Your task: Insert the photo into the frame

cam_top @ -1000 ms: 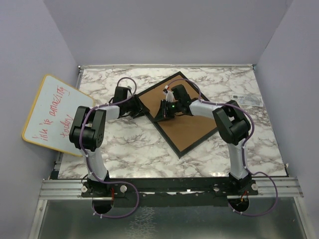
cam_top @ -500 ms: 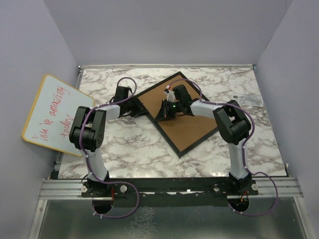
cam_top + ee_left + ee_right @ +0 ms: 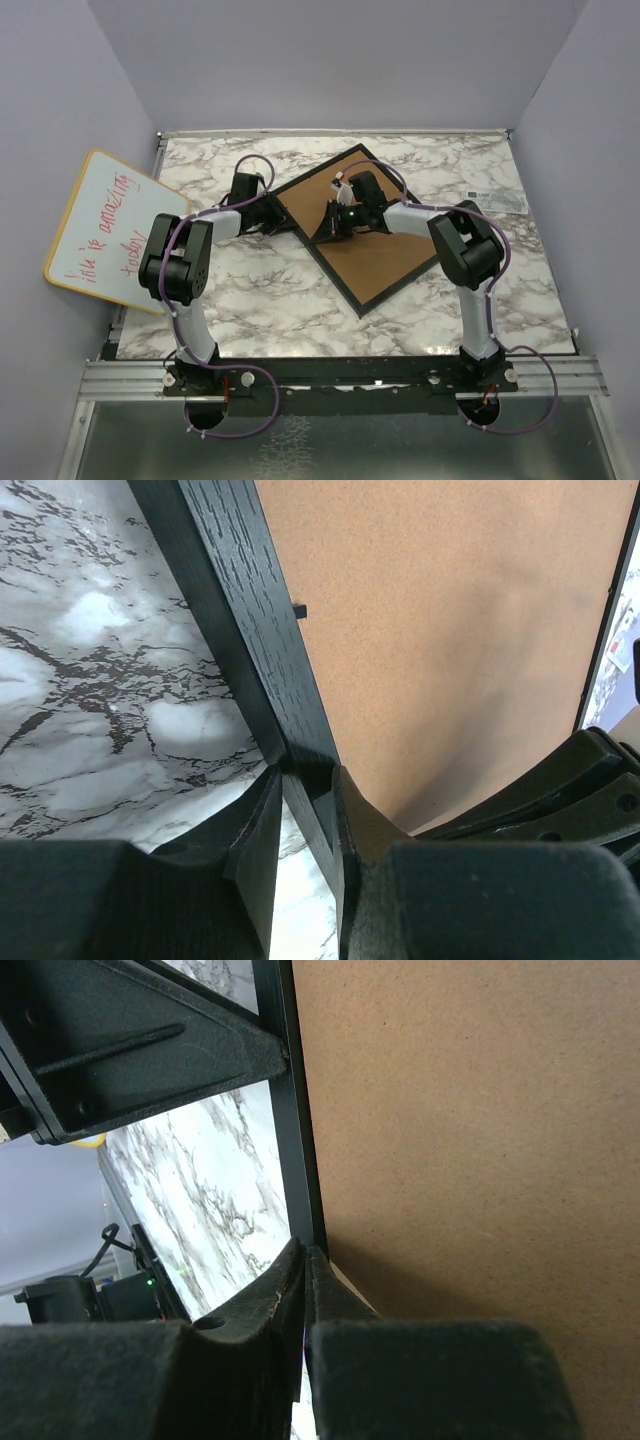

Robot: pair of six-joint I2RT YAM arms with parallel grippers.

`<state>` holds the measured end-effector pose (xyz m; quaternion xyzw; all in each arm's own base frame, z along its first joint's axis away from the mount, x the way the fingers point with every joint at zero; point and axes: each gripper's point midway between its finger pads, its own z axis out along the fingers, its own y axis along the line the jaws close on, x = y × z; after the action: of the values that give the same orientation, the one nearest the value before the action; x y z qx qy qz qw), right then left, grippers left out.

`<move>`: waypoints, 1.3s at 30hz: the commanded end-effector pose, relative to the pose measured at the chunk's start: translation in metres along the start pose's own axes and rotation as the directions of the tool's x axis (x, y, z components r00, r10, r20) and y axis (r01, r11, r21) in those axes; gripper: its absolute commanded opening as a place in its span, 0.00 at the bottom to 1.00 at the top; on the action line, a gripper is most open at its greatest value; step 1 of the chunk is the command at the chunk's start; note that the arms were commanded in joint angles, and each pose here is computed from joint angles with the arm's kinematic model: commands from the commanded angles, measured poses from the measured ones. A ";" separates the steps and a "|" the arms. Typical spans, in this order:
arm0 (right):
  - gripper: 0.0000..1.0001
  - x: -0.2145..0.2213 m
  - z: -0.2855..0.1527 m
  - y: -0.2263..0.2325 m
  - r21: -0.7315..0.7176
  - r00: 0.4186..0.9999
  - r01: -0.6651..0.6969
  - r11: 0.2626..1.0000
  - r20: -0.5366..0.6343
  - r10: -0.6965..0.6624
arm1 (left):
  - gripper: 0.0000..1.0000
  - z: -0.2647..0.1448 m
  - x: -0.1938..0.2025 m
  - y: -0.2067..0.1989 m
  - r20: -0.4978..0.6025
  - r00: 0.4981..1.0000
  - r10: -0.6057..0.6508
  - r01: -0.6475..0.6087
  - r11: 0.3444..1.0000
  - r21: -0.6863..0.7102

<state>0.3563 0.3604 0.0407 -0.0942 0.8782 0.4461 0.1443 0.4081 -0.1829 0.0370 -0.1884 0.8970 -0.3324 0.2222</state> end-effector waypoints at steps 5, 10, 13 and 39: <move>0.09 0.036 -0.002 -0.105 0.277 0.993 -0.099 0.956 -0.041 0.115 | 0.11 0.003 0.024 0.073 -0.045 0.999 -0.004 -0.008 0.963 -0.271; 0.09 0.042 -0.002 -0.117 0.318 0.992 -0.093 0.943 -0.049 0.114 | 0.11 0.003 0.023 0.072 -0.045 0.999 -0.001 -0.011 0.962 -0.272; 0.08 0.041 -0.005 -0.125 0.359 0.994 -0.084 0.929 -0.040 0.105 | 0.11 0.004 0.022 0.072 -0.043 0.999 -0.001 -0.010 0.962 -0.273; 0.31 0.035 -0.065 0.019 -0.157 0.996 0.090 0.984 0.020 -0.088 | 0.27 0.063 -0.065 0.019 0.041 0.990 0.133 -0.126 0.984 -0.128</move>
<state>0.3320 0.3112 0.0641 -0.1083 0.8661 0.4540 0.1787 0.4909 -0.1950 0.0454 -0.1455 0.8954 -0.3258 0.2663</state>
